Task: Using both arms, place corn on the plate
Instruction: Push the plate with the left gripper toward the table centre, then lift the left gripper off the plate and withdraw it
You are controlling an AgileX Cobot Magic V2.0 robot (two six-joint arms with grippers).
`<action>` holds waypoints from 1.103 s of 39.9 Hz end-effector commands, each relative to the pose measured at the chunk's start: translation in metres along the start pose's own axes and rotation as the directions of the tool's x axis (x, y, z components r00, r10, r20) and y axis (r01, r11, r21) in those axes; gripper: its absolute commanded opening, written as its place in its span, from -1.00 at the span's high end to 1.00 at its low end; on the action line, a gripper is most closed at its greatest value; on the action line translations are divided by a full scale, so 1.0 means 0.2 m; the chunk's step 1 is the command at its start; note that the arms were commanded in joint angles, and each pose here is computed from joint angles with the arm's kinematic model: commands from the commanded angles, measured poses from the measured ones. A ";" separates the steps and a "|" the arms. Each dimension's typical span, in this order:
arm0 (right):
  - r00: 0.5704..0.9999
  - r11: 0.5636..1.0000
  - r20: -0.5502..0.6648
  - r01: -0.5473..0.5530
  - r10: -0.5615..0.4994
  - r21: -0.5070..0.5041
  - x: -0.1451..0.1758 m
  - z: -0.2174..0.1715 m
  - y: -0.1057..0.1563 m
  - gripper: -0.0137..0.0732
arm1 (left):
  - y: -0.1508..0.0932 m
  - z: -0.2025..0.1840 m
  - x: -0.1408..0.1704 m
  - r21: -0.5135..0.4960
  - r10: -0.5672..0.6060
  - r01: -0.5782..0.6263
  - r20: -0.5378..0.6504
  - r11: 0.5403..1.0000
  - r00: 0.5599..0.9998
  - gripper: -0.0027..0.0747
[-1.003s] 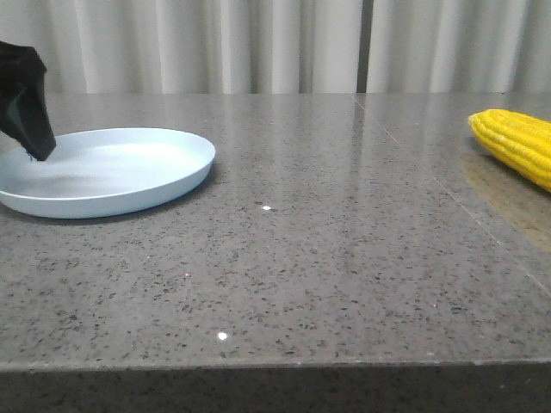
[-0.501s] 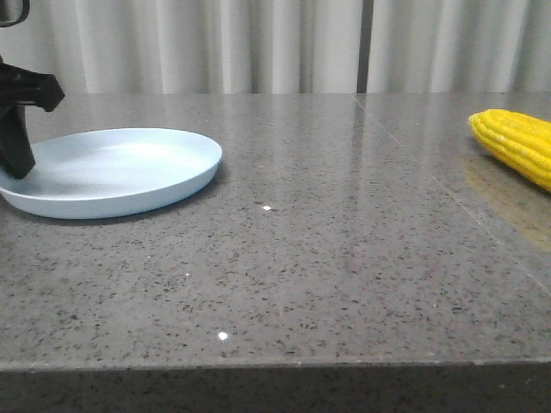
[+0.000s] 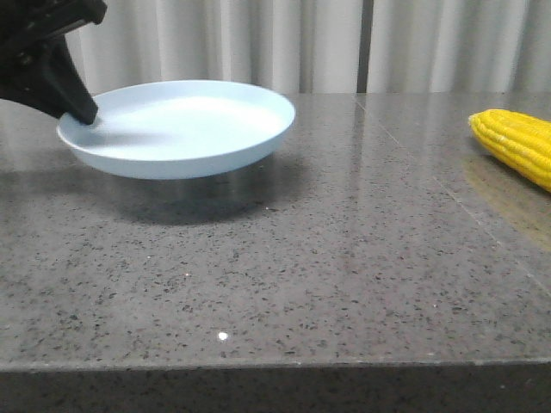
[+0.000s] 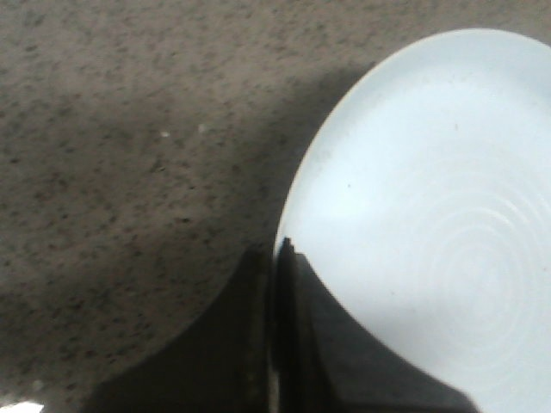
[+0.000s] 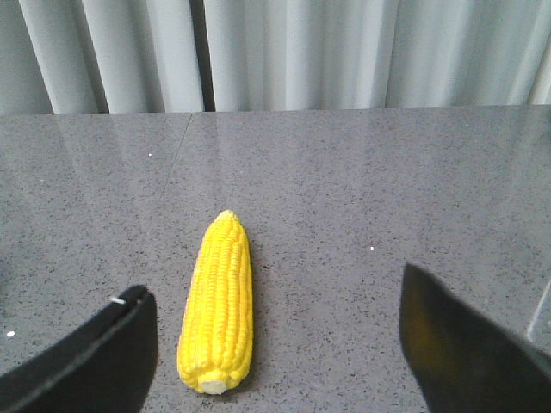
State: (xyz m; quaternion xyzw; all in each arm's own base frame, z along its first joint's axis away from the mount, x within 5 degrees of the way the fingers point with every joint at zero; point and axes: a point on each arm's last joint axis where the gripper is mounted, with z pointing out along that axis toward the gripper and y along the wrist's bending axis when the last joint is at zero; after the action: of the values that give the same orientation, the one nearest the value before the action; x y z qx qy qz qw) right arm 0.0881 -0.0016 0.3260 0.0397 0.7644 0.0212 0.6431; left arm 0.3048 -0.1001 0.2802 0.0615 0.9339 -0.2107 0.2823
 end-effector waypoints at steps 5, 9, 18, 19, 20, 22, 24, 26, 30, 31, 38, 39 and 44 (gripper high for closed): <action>0.995 1.000 0.101 0.003 -0.002 0.000 -0.09 -0.01 0.00 -0.70 | -0.15 -0.01 -0.05 0.074 0.028 -0.035 0.101 0.997 0.995 0.98; 0.995 1.000 0.101 0.003 -0.002 0.000 -0.09 -0.01 0.00 -0.70 | -0.16 0.05 -0.04 0.075 0.028 -0.034 0.079 0.997 0.996 0.98; 0.995 1.000 0.101 0.003 -0.002 0.000 -0.09 -0.01 0.00 -0.70 | -0.16 0.14 -0.02 0.088 -0.013 0.010 0.041 0.996 0.999 0.98; 0.995 1.000 0.101 0.003 -0.002 0.000 -0.09 -0.01 0.00 -0.70 | -0.16 0.14 -0.02 0.087 -0.014 0.010 0.039 0.996 0.999 0.98; 0.995 1.000 0.101 0.003 -0.002 0.000 -0.09 -0.01 0.00 -0.70 | -0.16 0.14 -0.02 0.087 -0.014 0.010 0.039 0.996 0.999 0.97; 0.995 1.000 0.101 0.003 -0.002 0.000 -0.09 -0.01 0.00 -0.70 | -0.16 0.14 -0.02 0.087 -0.014 0.010 0.039 0.996 0.999 0.91; 0.995 1.000 0.101 0.003 -0.002 0.000 -0.09 -0.01 0.00 -0.70 | -0.16 0.14 -0.02 0.087 -0.014 0.010 0.039 0.996 0.999 0.78; 0.995 1.000 0.101 0.003 -0.002 0.000 -0.09 -0.01 0.00 -0.70 | -0.16 0.14 -0.02 0.087 -0.014 0.010 0.039 0.996 0.999 0.64; 0.995 1.000 0.101 0.003 -0.002 0.000 -0.09 -0.01 0.00 -0.58 | -0.16 0.14 -0.02 0.089 -0.013 0.010 0.034 0.996 0.999 0.16; 0.995 1.000 0.101 0.003 -0.002 0.000 -0.09 -0.01 0.00 -0.58 | -0.16 0.13 -0.02 0.089 -0.014 0.011 0.038 0.996 0.999 0.06; 0.995 1.000 0.101 0.003 -0.002 0.000 -0.09 -0.01 0.00 -0.58 | -0.16 -0.01 -0.05 0.041 0.084 -0.089 0.115 0.995 0.990 -0.19; 0.995 1.000 0.101 0.003 -0.002 0.000 -0.09 -0.01 0.00 -0.58 | -0.16 -0.05 -0.06 0.032 0.094 -0.099 0.134 0.995 0.987 -0.15; 0.995 1.000 0.101 0.003 -0.002 0.000 -0.09 -0.01 0.00 -0.58 | -0.13 -0.24 -0.08 -0.028 0.136 -0.133 0.212 0.991 0.968 0.28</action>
State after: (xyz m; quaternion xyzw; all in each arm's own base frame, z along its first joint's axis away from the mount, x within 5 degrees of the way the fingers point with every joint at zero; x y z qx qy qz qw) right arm 0.0881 -0.0016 0.3260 0.0397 0.7644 0.0212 0.6431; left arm 0.2964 -0.1160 0.2934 0.1065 0.9196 -0.1971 0.3227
